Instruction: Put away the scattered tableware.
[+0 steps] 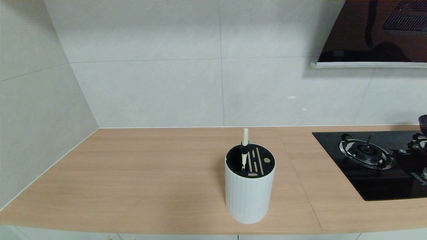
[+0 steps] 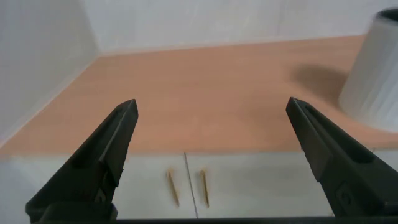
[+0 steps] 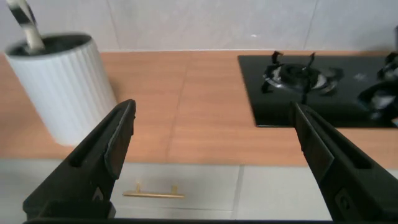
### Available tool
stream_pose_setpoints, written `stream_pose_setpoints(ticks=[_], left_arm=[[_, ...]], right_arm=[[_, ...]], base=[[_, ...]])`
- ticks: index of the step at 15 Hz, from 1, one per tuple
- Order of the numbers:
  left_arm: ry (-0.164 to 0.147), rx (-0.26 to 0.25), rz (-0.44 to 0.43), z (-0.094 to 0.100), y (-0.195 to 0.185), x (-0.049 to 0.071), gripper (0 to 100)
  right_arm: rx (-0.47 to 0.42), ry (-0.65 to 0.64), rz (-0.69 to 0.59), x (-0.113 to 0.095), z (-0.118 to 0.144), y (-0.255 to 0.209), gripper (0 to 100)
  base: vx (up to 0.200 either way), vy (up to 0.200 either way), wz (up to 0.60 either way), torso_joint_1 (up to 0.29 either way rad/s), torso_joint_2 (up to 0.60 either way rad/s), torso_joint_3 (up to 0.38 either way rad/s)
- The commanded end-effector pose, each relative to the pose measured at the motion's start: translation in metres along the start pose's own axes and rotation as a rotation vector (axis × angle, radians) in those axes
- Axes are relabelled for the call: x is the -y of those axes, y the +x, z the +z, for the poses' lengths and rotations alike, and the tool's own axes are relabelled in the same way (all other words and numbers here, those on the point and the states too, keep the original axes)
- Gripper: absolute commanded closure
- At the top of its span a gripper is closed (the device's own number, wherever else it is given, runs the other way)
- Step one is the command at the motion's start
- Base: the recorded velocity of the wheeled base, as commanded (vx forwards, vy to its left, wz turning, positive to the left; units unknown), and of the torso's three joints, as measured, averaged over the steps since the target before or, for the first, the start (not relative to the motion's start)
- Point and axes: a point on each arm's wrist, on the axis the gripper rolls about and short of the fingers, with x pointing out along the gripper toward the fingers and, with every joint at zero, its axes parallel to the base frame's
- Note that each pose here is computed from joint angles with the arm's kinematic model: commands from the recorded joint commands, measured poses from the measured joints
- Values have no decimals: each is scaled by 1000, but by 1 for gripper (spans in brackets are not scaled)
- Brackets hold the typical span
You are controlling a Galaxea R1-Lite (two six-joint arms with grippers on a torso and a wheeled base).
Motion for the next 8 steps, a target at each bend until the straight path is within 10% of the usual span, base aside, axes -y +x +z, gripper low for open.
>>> stream_pose_setpoints(ticks=[1,8], left_arm=[[-3,1,2,0,0,0,0],[-5,1,4,0,0,0,0]], right_arm=[[-55,4,-41,1,-5,0,0],[-35,20,-31,1,-3,0,0]], base=[[0,0,0,0,0,0],[0,0,0,0,0,0]])
